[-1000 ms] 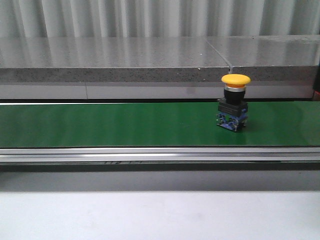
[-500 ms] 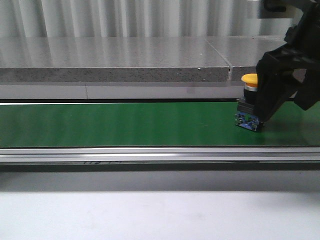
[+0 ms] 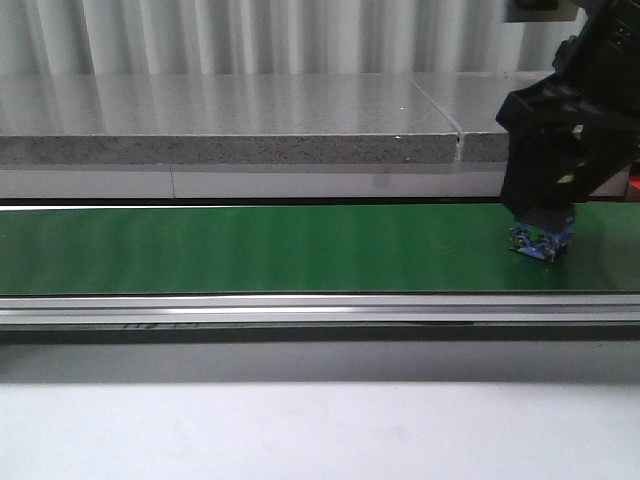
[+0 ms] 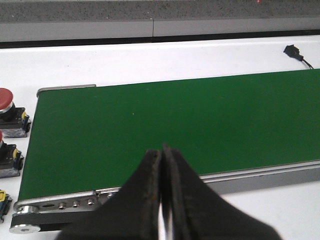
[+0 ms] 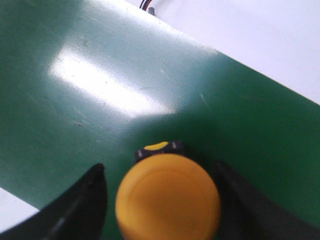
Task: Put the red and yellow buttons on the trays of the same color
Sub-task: 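Grasp the yellow push-button on the belt with the right gripper, then carry the yellow push-button into the yellow tray and release it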
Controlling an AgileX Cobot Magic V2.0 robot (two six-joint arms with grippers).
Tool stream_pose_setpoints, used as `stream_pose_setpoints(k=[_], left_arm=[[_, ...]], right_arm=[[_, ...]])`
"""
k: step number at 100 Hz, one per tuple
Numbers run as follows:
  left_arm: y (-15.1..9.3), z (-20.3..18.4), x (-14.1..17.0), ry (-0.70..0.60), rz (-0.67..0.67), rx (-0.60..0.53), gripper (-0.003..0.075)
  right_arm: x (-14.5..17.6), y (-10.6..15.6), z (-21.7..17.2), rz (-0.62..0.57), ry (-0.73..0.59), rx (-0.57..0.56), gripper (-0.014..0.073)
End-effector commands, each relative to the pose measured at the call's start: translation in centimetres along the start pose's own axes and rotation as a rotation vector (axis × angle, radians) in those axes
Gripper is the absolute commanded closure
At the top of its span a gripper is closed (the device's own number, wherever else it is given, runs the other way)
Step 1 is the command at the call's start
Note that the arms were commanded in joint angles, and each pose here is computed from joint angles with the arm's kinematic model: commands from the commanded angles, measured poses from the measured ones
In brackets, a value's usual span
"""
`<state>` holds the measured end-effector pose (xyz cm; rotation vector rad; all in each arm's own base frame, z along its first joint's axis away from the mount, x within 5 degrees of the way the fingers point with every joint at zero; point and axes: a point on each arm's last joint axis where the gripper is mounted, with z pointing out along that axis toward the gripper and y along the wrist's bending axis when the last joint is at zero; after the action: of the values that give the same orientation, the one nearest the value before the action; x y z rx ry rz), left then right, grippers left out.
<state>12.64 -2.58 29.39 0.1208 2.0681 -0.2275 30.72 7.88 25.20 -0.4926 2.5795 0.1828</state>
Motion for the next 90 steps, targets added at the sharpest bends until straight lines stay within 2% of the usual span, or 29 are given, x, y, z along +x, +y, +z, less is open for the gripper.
stream_pose_setpoints(k=[1,11,27,43,69,90], left_arm=[[-0.2,-0.4,-1.4,-0.095,-0.014,0.008,0.0740],[-0.2,-0.4,-1.4,-0.095,-0.014,0.008,0.0740],[-0.2,-0.4,-1.4,-0.095,-0.014,0.008,0.0740],[-0.2,-0.4,-1.4,-0.095,-0.014,0.008,0.0740],[-0.2,-0.4,-1.4,-0.095,-0.014,0.008,0.0740],[-0.2,-0.4,-1.4,-0.095,-0.014,0.008,0.0740]], right_arm=[[-1.3,0.0,-1.7,-0.008,-0.091,0.010,0.0339],[-1.2,0.0,-1.7,0.021,-0.080,0.006,0.0464],[-1.4,0.0,-2.6,0.016,-0.052,0.001,0.0473],[-1.5,-1.6,-5.6,0.056,-0.088,0.044,0.0473],[1.4,-7.7,-11.8,0.269,-0.166,0.219,0.0473],[6.1,-13.2,-14.3,0.552,-0.198,0.389,0.0473]])
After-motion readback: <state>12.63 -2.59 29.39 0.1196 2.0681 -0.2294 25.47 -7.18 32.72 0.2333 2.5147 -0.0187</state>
